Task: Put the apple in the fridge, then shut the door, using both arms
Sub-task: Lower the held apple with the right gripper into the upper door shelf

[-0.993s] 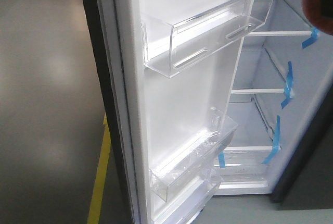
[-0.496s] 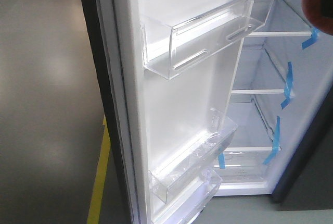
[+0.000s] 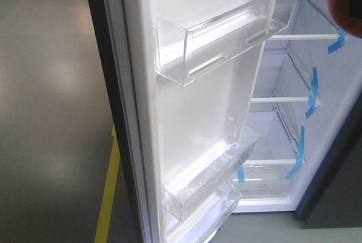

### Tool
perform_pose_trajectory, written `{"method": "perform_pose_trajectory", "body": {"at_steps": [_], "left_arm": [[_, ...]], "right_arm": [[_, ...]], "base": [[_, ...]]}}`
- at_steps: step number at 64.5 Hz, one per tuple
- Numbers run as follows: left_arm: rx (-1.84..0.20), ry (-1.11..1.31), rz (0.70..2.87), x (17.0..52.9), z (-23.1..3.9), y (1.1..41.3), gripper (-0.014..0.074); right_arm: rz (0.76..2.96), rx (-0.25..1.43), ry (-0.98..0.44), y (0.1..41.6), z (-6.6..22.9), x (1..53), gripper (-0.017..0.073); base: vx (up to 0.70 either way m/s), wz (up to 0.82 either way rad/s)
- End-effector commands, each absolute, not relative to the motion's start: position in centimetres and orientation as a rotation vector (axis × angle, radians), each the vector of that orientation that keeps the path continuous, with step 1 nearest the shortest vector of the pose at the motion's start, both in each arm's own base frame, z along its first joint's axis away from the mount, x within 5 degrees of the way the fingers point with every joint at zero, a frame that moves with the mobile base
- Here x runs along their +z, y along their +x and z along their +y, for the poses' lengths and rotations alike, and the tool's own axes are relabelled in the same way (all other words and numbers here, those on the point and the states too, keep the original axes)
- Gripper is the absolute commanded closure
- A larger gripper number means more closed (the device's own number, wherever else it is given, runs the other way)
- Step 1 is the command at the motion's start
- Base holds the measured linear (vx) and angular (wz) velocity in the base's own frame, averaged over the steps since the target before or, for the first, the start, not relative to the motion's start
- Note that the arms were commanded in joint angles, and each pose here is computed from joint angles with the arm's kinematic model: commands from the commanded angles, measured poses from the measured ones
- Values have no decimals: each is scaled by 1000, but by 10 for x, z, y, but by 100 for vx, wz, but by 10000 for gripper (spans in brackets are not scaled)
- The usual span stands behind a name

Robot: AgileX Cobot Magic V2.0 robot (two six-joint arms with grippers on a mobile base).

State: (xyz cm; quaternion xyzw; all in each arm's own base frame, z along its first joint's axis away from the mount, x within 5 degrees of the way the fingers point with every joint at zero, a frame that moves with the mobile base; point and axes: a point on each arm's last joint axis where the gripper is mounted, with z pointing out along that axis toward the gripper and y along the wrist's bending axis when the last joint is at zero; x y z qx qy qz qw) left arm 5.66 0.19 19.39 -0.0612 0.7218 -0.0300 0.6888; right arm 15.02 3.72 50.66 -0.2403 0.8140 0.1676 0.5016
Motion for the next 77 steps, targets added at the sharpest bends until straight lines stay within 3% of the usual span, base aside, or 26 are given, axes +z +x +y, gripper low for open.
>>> {"method": "perform_pose_trajectory", "body": {"at_steps": [1, 77], "left_arm": [[-78, -142, 1561, 191, 2, 57, 600], [-78, -142, 1561, 191, 2, 57, 600]], "right_arm": [[1863, 414, -552, 145, 39, 522, 566], [1863, 414, -552, 145, 39, 522, 566]], "base": [[0, 0], [0, 0]]}}
